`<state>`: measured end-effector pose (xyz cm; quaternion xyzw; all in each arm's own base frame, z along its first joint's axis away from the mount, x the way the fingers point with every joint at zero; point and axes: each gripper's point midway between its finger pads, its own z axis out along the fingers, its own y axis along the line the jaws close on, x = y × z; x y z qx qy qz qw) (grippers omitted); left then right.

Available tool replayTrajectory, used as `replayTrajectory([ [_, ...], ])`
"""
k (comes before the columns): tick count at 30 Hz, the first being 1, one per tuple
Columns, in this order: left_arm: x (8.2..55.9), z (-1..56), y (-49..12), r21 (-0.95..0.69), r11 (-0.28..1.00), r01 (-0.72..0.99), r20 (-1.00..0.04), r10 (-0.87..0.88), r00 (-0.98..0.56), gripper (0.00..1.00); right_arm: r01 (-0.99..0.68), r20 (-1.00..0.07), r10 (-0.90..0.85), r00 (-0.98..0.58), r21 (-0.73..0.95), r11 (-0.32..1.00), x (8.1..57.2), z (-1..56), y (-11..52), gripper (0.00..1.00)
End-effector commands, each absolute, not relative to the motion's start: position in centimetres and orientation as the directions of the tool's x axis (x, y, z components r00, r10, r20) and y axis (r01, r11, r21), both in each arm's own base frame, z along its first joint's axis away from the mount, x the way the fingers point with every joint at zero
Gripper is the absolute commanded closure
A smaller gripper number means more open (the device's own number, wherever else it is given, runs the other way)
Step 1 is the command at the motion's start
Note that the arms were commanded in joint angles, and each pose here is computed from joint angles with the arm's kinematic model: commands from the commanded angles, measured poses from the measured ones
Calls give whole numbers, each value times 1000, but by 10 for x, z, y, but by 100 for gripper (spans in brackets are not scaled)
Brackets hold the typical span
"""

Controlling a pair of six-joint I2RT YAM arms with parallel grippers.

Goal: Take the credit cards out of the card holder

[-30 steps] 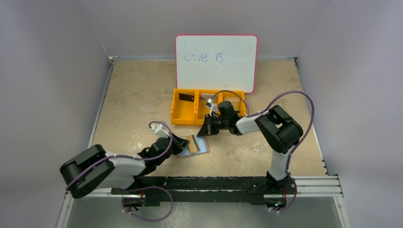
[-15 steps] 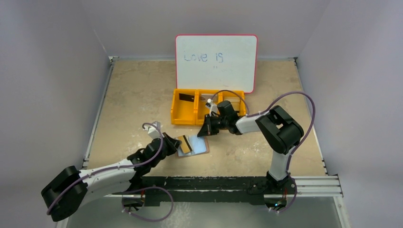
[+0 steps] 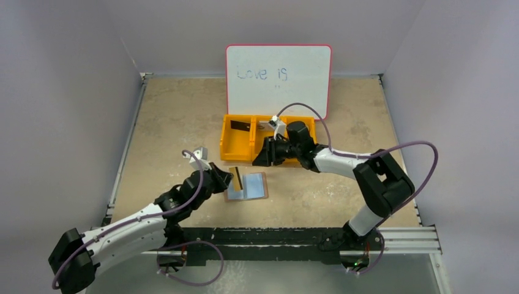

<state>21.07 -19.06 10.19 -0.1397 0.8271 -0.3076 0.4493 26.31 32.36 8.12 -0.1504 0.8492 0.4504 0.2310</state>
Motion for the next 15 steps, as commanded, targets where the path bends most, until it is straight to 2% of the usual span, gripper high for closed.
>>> replayTrajectory([
  [1,215,139,-198,-644,756,116,-683,-499,-534,100,-558,-624,-28,-781,676,481,271,123,331,53],
  [6,213,176,-210,-693,693,200,-675,-525,-519,100,-601,-645,-12,-764,705,378,262,147,338,46],
  [8,212,187,-214,-702,675,226,-673,-527,-518,100,-615,-658,5,-753,707,350,261,158,336,40],
  [12,212,209,-218,-724,637,263,-667,-551,-501,100,-653,-674,39,-738,727,212,245,186,335,36],
  [15,213,222,-223,-735,613,291,-664,-564,-491,100,-677,-689,26,-724,718,161,238,197,335,36],
])
